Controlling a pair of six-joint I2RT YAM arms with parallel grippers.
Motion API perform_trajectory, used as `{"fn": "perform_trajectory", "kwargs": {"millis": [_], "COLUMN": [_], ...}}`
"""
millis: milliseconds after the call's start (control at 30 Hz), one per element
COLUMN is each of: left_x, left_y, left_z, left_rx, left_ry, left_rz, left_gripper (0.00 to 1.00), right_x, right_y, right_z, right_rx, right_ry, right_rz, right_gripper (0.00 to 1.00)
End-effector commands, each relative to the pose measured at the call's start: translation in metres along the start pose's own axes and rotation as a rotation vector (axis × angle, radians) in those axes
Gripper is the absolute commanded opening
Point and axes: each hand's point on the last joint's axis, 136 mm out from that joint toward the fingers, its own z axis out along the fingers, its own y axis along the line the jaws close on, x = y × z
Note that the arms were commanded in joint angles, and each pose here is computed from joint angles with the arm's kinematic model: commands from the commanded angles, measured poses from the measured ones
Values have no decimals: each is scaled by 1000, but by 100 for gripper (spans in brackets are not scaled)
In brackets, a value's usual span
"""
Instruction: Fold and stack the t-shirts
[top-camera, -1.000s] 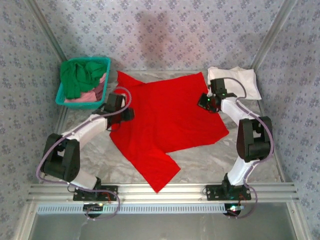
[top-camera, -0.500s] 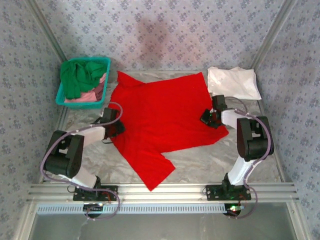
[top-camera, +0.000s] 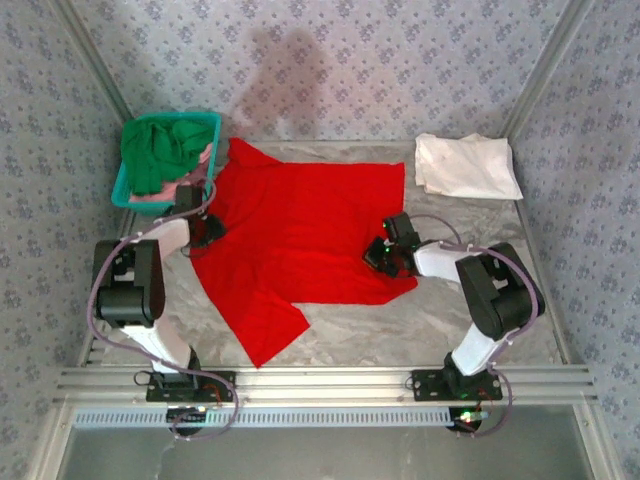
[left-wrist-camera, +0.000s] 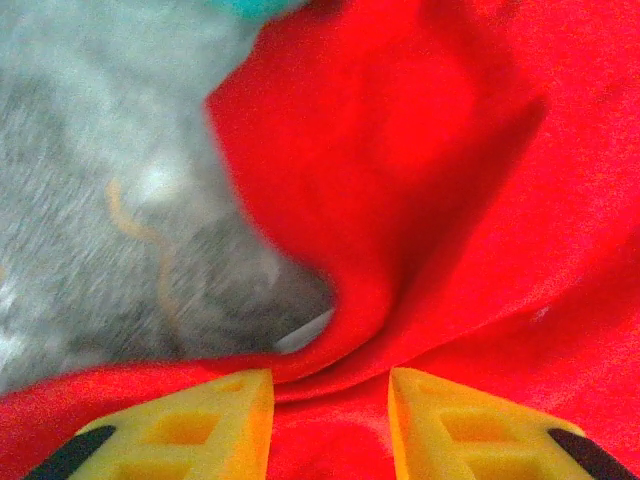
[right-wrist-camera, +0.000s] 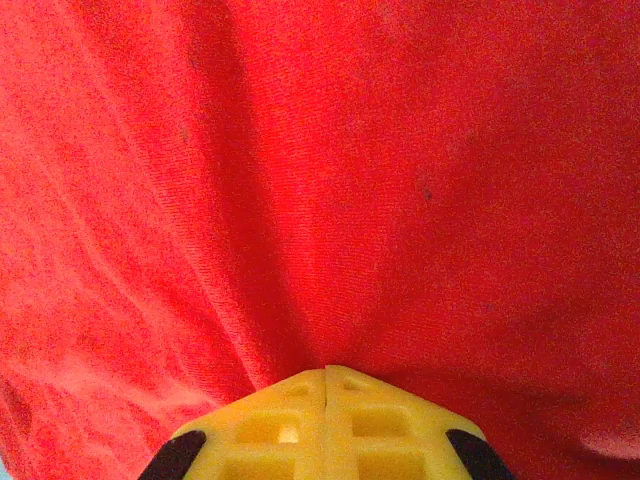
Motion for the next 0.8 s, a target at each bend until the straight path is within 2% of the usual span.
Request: {"fn": "perform_trajectory", "kwargs": {"millis": [0,67,167,333,500,667,767], "left_x": [-19,-13,6,38,67,90,94], "left_y": [-25,-30,-34,-28,-30,-40,-42], "left_z": [-9,-19,-32,-16,-1,7,6], "left_rx": [83,106,124,117,134,142,138], "left_ry": [-23,-33,-49,31,82,122,117], "left_rz": [59,57,64,52,15,43,52], "left_gripper": [36,36,38,39,39,39,39], "right_x": [-5,-14,-34,-70,-114,-159,-178], "right_y": [-4,5,6,15,38,41,30], "right_z": [-14,-29,-53,-63,-35,13,39], "right_rx": [36,35,113,220,240,260,248], "right_ry": [-37,-60,-131,-123,-113,-94,-73], "right_rz": [74,14,-105,-272,-334,-298,-214], "right_gripper": [0,3,7,10,7,4,3]}}
